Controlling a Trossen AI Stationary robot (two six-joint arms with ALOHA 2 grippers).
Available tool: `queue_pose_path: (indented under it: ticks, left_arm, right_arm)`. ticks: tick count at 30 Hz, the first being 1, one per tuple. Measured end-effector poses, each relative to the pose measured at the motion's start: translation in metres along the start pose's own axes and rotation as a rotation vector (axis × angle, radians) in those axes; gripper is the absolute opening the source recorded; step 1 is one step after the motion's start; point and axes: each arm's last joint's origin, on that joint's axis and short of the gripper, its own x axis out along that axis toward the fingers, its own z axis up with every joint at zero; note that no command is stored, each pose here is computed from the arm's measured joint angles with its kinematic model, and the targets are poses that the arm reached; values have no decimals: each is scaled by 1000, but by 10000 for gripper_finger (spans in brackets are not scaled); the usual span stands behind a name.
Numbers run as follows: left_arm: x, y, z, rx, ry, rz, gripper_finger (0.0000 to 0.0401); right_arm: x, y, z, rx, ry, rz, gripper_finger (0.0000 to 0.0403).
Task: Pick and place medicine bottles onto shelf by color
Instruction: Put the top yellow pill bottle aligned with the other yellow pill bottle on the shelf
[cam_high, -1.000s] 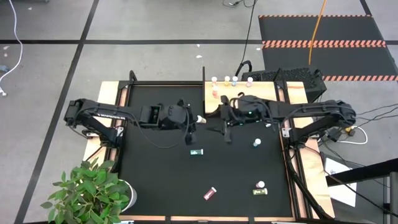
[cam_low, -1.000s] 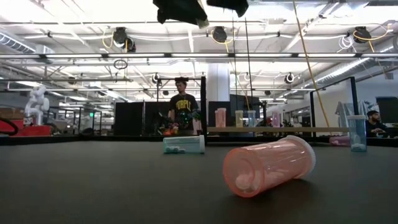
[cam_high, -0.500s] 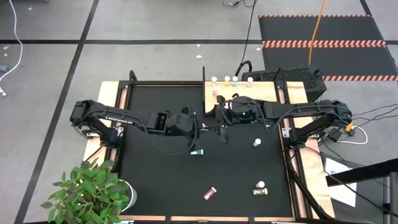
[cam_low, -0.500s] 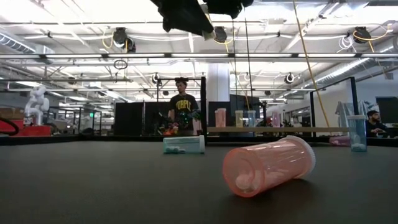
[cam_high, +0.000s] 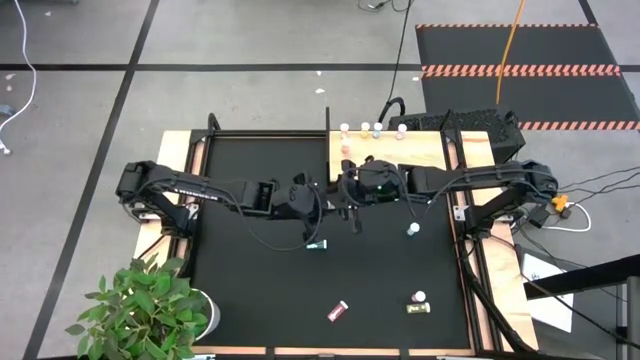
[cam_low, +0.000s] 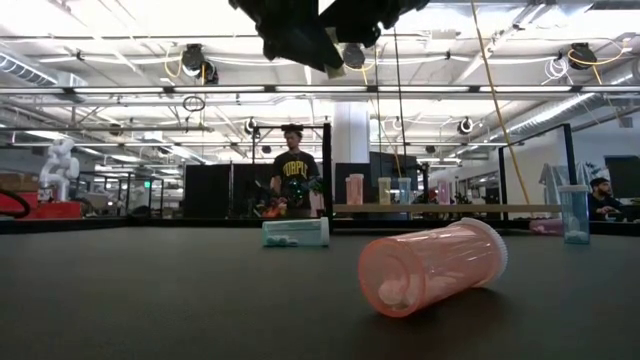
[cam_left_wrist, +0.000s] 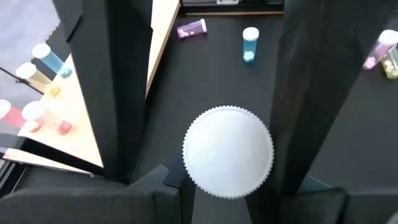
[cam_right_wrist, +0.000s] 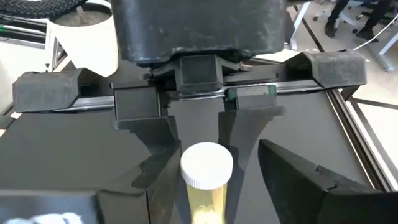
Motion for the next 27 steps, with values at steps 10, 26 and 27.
queue_pose_path:
  ticks: [10, 26, 27]
  left_arm:
    - [0, 0, -1, -5, 8, 1, 104]
    - [0, 0, -1, -21, 9, 2, 115]
    - [0, 0, -1, -39, 9, 2, 121]
  right_arm:
    - [0, 0, -2, 1, 17, 27, 163]
    - [0, 1, -3, 8, 26, 29, 115]
    - [0, 1, -3, 9, 26, 29, 116]
